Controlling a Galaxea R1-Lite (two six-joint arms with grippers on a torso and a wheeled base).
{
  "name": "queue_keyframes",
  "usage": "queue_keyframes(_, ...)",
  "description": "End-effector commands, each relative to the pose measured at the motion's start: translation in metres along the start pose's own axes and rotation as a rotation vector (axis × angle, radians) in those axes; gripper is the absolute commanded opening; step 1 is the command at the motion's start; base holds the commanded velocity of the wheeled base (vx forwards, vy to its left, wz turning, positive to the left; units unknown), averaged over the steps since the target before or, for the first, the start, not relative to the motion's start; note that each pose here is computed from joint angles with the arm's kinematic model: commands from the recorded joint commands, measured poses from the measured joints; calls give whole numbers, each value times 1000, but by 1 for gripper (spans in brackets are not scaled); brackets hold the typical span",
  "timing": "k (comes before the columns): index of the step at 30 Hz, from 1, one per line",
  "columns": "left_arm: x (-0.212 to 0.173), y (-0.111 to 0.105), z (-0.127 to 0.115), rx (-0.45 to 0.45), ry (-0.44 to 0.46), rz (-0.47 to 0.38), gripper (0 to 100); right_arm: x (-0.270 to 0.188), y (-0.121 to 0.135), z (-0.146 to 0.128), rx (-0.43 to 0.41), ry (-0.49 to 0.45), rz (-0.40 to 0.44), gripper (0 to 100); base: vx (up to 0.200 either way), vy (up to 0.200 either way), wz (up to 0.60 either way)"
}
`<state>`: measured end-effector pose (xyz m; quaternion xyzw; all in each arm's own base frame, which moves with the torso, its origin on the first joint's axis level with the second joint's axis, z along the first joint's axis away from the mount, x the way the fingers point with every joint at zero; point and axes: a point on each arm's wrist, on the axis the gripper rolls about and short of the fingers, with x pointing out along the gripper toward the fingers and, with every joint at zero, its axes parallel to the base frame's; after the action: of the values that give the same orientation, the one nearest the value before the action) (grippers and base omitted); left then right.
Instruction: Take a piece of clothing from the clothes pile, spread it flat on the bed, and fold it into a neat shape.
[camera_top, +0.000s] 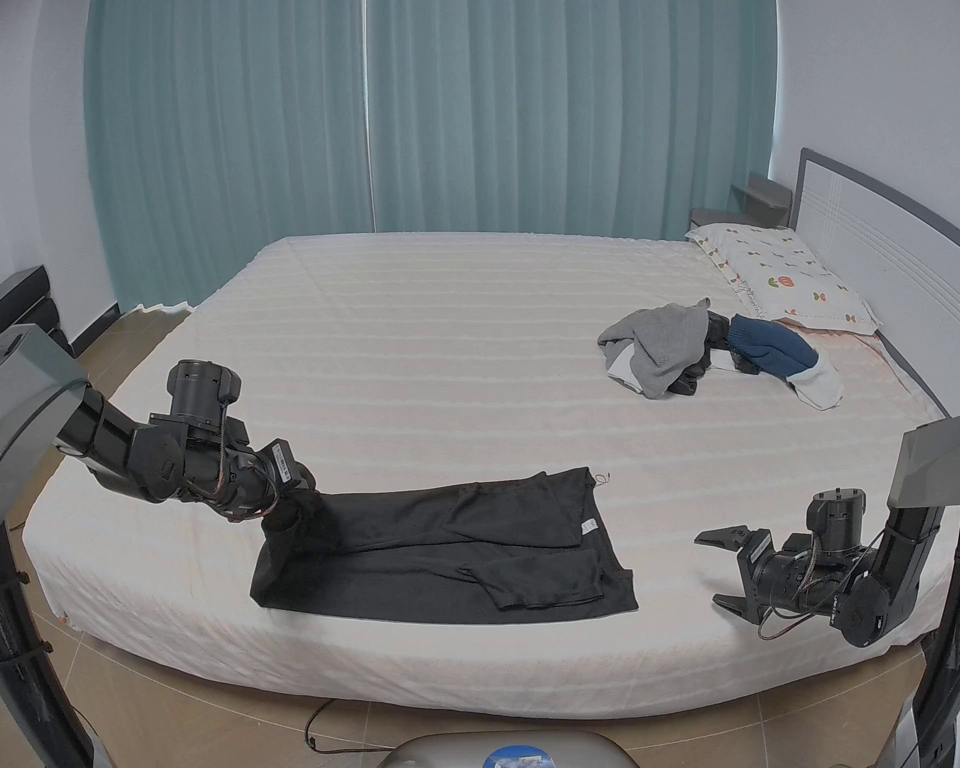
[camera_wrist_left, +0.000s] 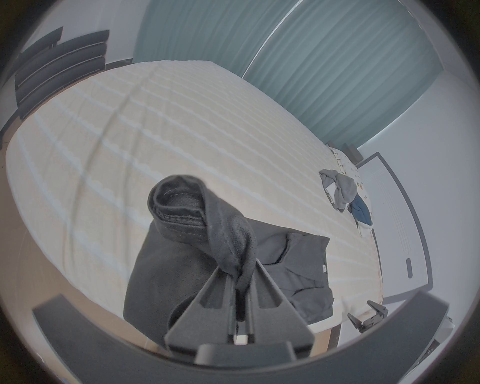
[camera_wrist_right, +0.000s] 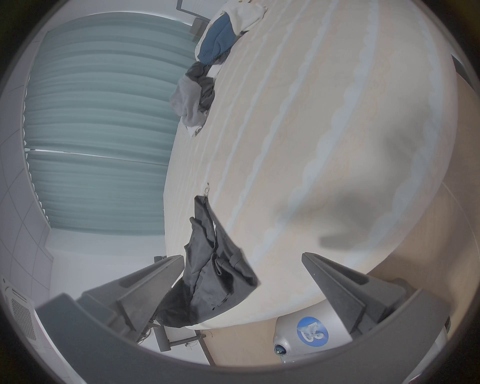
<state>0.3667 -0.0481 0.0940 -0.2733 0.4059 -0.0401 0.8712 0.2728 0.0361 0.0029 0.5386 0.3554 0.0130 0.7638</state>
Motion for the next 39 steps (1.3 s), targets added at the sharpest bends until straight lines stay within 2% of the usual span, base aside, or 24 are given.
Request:
queue_keyframes(1,6,-33,-3,26,1,-16,0,1,0,-1,-1,3,-2,100,0,-200,0)
queue_keyframes(9,22,-57,-9,38,87,-4,0,1,-1,-1,-3,5,-3,100,0,-200,0)
queue_keyframes(17,45,-72,-18,42,130,14,0,1,-1,-1,-2,6,-5,100,0,-200,0)
queue_keyframes(27,69,-89,-40,94,160,45,0,1,-1,-2,-6,7,-5,100,0,0,0)
queue_keyframes(33,81,-95,-43,112,123,82,0,1,-2,-3,-6,11,-10,100,0,0,0)
queue_keyframes(34,82,-96,-44,115,125,83,100,1,-2,-3,-7,11,-9,100,0,0,0)
queue_keyframes(39,81,-103,-52,130,144,77,100,1,-2,-3,-7,11,-10,100,0,0,0)
